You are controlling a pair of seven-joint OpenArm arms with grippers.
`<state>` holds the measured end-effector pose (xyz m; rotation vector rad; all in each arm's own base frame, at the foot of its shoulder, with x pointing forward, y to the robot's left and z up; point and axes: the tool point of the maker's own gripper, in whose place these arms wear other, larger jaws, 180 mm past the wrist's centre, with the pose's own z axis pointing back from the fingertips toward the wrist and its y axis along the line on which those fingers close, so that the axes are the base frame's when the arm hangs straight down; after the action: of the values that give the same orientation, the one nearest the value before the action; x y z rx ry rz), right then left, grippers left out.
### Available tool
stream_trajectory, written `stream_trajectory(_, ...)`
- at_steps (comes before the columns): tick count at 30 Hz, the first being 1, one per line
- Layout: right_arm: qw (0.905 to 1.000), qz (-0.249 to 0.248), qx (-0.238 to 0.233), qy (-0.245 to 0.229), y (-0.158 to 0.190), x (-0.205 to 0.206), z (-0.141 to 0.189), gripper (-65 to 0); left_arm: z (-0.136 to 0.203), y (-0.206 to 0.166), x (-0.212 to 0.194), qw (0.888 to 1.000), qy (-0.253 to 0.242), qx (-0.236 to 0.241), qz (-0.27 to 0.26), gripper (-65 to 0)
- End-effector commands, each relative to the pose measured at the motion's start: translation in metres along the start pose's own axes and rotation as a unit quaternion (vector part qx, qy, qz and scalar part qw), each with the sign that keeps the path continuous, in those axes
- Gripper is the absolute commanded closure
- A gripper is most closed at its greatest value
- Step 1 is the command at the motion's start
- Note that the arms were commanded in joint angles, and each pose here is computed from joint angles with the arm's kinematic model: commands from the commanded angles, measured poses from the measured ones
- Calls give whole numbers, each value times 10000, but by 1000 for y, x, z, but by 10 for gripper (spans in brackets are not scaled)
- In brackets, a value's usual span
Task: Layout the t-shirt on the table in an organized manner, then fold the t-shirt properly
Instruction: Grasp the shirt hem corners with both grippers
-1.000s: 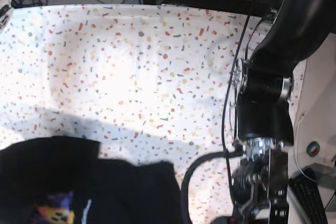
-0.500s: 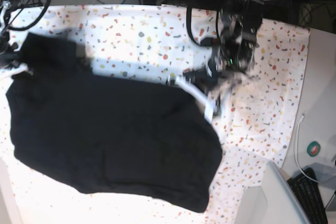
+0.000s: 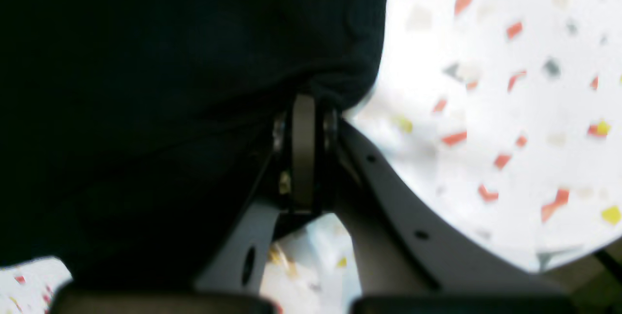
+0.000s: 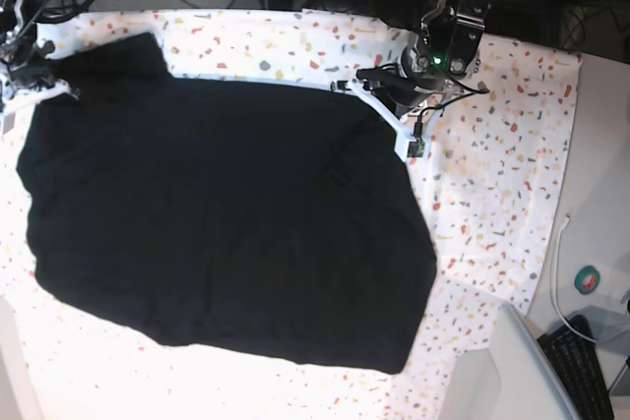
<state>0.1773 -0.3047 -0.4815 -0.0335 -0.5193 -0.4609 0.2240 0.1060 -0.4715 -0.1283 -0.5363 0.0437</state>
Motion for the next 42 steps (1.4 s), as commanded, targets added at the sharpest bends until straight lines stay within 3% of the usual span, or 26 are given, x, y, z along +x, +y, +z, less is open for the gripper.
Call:
stream_trajectory(1, 9998, 40, -87, -162, -8, 13, 5, 0, 3, 0, 11, 9999, -169, -6, 13, 0)
stream_trajectory(2, 9999, 46, -96, -102, -9, 9, 5, -9, 3, 2, 10, 9999, -168, 21, 17, 0)
stream_trajectory(4, 9999, 41, -99, -84, -9, 8, 6, -161, 4, 11, 6, 9998, -129, 108, 137, 0)
stream_trajectory(6, 10000, -13, -83, -9, -7, -4, 7, -245, 7, 27, -2, 9991, -97, 279, 304, -133)
stream_trajectory(9, 9998, 26, -80, -167, -5, -1, 14, -242, 12, 44, -4, 9977, -117, 471, 469, -351)
stream_trajectory(11, 9994, 61, -56, -346, 0, 1, 22, -240, 17, 58, -5, 9962, -159, 618, 592, -443)
stream_trajectory(13, 9980, 148, -39, -617, 5, 7, 35, -239, 28, 70, 0, 9944, -316, 740, 688, -479)
stream_trajectory(19, 9879, 487, 188, -1462, 32, 51, 59, -234, 63, 45, 47, 9918, -1099, 451, 478, -451)
stream_trajectory(20, 9853, 635, 294, -1560, 42, 64, 58, -234, 60, 31, 60, 9917, -1208, 292, 324, -400)
stream_trajectory(22, 9835, 992, 509, -1427, 58, 70, 42, -209, 47, 1, 80, 9919, -1272, -40, 49, -224)
stream_trajectory(24, 9809, 1364, 713, -1193, 76, 73, 19, -96, 26, -24, 88, 9927, -1156, -284, -211, 0)
stream_trajectory(25, 9800, 1534, 784, -996, 82, 70, 6, 0, 14, -35, 88, 9934, -1025, -361, -374, 0)
stream_trajectory(28, 9805, 1683, 879, -500, 93, 53, -25, 0, -17, -49, 78, 9949, -608, -411, -699, 0)
stream_trajectory(33, 9869, 1424, 762, -38, 86, 47, -57, 0, -47, -60, 78, 9947, -252, -369, -922, 0)
stream_trajectory(38, 9896, 1272, 665, 120, 75, 36, -67, 0, -67, -40, 66, 9970, 113, -46, -760, 0)
stream_trajectory(42, 9909, 1218, 532, 230, 58, 23, -74, 0, -63, -2, 65, 9983, 64, 576, -112, 0)
